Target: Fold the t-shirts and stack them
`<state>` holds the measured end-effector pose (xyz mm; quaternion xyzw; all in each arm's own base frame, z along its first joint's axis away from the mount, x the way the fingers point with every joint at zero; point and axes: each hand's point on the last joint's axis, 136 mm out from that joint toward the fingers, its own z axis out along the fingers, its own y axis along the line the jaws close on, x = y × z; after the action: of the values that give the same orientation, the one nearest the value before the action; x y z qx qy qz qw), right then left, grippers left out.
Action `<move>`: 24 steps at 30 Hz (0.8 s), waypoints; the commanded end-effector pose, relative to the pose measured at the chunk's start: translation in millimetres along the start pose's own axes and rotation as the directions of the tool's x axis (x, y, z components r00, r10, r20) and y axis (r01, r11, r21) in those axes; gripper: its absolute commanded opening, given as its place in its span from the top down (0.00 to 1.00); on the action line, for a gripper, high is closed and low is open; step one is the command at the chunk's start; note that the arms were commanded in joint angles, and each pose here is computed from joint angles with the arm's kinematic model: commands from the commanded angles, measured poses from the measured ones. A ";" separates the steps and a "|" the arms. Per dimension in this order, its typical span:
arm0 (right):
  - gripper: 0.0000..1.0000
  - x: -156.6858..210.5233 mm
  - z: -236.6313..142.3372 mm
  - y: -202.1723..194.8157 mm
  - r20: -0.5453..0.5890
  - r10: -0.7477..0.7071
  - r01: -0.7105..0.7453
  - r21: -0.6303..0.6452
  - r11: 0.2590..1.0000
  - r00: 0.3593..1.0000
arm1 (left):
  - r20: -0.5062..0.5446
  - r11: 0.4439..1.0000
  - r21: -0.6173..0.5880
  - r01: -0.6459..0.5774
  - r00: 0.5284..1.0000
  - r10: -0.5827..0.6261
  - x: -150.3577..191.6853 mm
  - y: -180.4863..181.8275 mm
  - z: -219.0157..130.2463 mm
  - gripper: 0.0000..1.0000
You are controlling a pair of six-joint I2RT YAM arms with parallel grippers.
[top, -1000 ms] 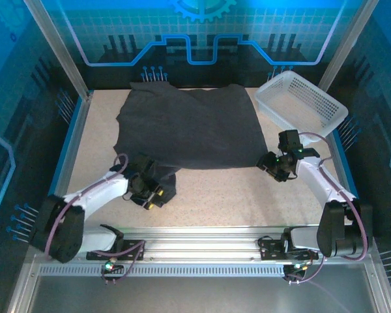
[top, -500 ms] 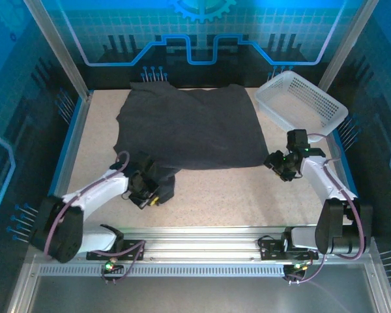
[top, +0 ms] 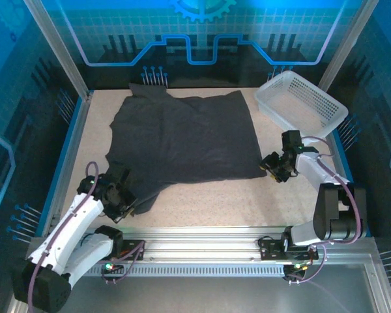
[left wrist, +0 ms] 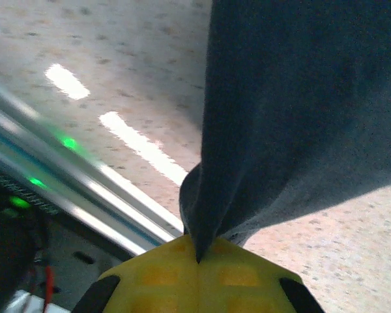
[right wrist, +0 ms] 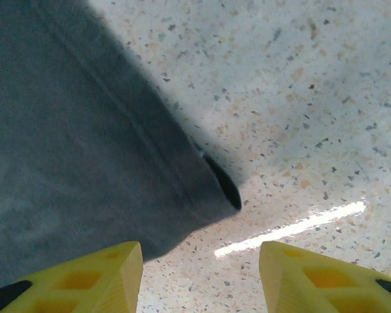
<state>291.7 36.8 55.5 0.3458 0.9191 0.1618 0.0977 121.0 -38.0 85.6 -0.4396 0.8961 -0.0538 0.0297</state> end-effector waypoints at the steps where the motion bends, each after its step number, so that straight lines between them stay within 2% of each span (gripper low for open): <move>1: 0.48 9.1 5.4 -1.2 -0.024 0.013 -0.012 0.006 1.000 1.000 | 0.074 0.996 -0.090 -0.022 0.997 0.028 -9.5 23.9 -18.3 1.00; 11: 0.51 50.5 20.1 -4.3 -0.075 0.033 -0.030 0.045 0.999 0.997 | 0.064 0.998 -0.057 -0.026 0.998 0.030 -10.4 12.4 -15.9 1.00; 19: 0.56 29.4 33.2 4.3 -0.037 0.000 0.002 0.053 0.999 0.999 | 0.094 0.999 -0.048 -0.017 0.995 0.022 -15.9 9.3 -21.5 1.00; 24: 0.71 24.4 51.3 5.3 -0.081 -0.004 0.012 0.099 0.995 0.997 | 0.108 0.999 -0.049 0.000 0.994 0.005 -16.9 12.0 -24.2 1.00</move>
<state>273.3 68.6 13.9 0.3472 0.9284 0.1291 0.0299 124.3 -24.0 101.0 -0.4317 0.8997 -0.0246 0.0606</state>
